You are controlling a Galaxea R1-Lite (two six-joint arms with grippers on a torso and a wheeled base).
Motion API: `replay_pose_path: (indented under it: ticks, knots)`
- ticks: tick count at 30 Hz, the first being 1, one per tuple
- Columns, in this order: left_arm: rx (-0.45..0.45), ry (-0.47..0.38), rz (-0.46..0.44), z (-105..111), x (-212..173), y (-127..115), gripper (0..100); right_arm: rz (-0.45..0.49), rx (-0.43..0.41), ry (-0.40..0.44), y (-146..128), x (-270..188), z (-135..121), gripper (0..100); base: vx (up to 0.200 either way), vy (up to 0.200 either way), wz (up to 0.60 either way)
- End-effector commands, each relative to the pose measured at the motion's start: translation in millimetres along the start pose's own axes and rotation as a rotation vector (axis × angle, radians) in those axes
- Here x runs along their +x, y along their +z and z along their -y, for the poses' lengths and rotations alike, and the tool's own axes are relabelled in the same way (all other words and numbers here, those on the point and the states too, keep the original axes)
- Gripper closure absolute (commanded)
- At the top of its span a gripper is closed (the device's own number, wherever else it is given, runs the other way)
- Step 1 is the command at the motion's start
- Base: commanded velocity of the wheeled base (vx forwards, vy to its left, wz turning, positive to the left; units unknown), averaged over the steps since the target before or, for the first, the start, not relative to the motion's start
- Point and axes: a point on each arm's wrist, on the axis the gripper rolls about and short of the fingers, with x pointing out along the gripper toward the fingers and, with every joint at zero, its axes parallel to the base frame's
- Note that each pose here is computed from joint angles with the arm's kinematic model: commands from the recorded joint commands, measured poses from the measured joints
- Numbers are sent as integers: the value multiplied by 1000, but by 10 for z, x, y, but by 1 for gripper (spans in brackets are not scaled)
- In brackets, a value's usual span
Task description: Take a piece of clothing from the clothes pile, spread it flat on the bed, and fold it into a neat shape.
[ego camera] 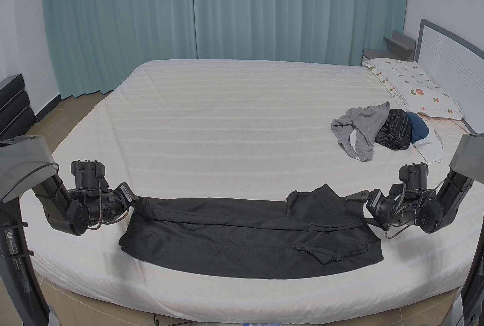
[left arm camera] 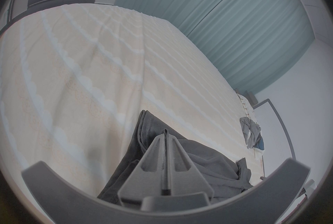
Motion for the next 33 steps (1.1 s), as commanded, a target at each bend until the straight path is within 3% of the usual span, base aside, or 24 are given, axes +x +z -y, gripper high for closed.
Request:
replay_pose_path:
  ticks: [1,12,18,33]
  knots:
    - [1,-10,14,35,-51,31,100,-14,-38,-8,-10,-53,-55,0,0,0,0]
    - [0,-12,17,41,-53,37,100,-68,-62,-28,-151,67,-86,0,0,0,0]
    - [0,-12,17,40,-49,38,100,-43,-68,-86,-175,165,-36,0,0,0,0]
    - [-1,-12,17,40,-49,38,100,-42,-78,-94,-175,181,-27,0,0,0,0]
